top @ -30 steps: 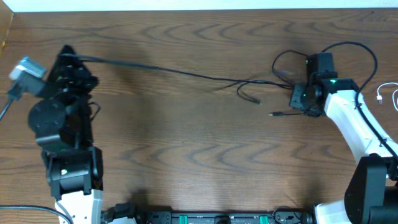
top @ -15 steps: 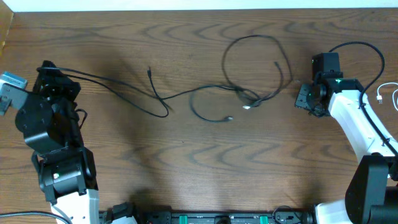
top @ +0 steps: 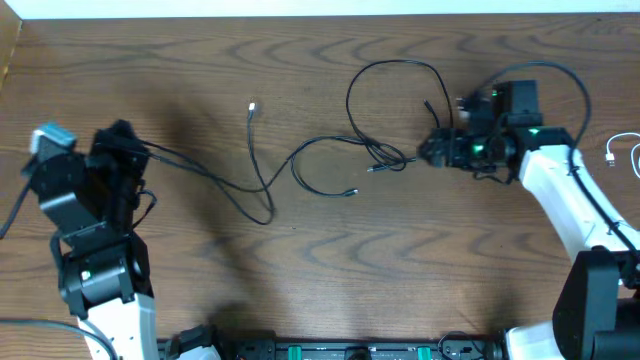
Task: Untangle cables
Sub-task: 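Pull the black cables apart, left gripper left and right gripper right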
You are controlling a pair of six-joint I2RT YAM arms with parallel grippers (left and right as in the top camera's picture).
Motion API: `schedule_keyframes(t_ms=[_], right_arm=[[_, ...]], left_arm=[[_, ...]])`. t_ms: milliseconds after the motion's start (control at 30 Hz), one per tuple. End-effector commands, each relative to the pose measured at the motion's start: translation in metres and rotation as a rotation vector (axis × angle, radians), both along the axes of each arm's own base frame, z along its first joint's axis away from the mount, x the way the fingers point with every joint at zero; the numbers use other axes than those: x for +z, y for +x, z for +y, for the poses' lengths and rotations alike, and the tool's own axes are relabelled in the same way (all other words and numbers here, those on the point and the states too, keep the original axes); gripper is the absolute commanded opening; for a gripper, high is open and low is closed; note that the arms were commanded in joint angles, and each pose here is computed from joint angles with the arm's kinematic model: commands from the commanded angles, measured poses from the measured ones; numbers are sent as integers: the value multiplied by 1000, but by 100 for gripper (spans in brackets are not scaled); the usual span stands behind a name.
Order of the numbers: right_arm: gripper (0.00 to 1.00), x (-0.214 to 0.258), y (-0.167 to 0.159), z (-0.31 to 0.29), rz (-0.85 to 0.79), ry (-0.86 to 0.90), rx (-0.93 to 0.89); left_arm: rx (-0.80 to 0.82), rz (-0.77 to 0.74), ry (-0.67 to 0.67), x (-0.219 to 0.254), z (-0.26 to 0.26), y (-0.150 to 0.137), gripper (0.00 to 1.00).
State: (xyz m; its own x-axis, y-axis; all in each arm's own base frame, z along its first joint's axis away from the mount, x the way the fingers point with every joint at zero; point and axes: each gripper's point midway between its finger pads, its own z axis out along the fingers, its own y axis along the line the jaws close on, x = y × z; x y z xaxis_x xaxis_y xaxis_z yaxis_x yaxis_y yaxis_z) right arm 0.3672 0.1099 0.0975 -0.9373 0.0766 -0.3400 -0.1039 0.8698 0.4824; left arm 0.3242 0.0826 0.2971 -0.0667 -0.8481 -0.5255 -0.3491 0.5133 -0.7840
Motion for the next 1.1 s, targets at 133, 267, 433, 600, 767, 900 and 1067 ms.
schedule_keyframes(t_ms=[133,267,433,600,767,900,1067], right_arm=[[90,-18,-27,70,-96,-49,404],[81,-48,-19,68,-122,-314,412],[73,-68,-2,71,-207,-558,399],[29,-68,11,71,-267,-669,318],[1,-69,4,81,-236,-584,335],[1,-36,4,80,-246,-500,326],[1,55,35,1,-375,-645,0]], left_arm=[[-240,10,-109,-5,-40,12,8],[-238,35,-122,-12,-40,13,8],[-237,64,-136,-19,-41,10,8],[-234,104,-156,-28,-42,6,8],[-232,135,-172,-35,-43,2,8],[-210,191,-166,-47,-40,-3,8],[-143,321,-96,-75,-26,-17,8]])
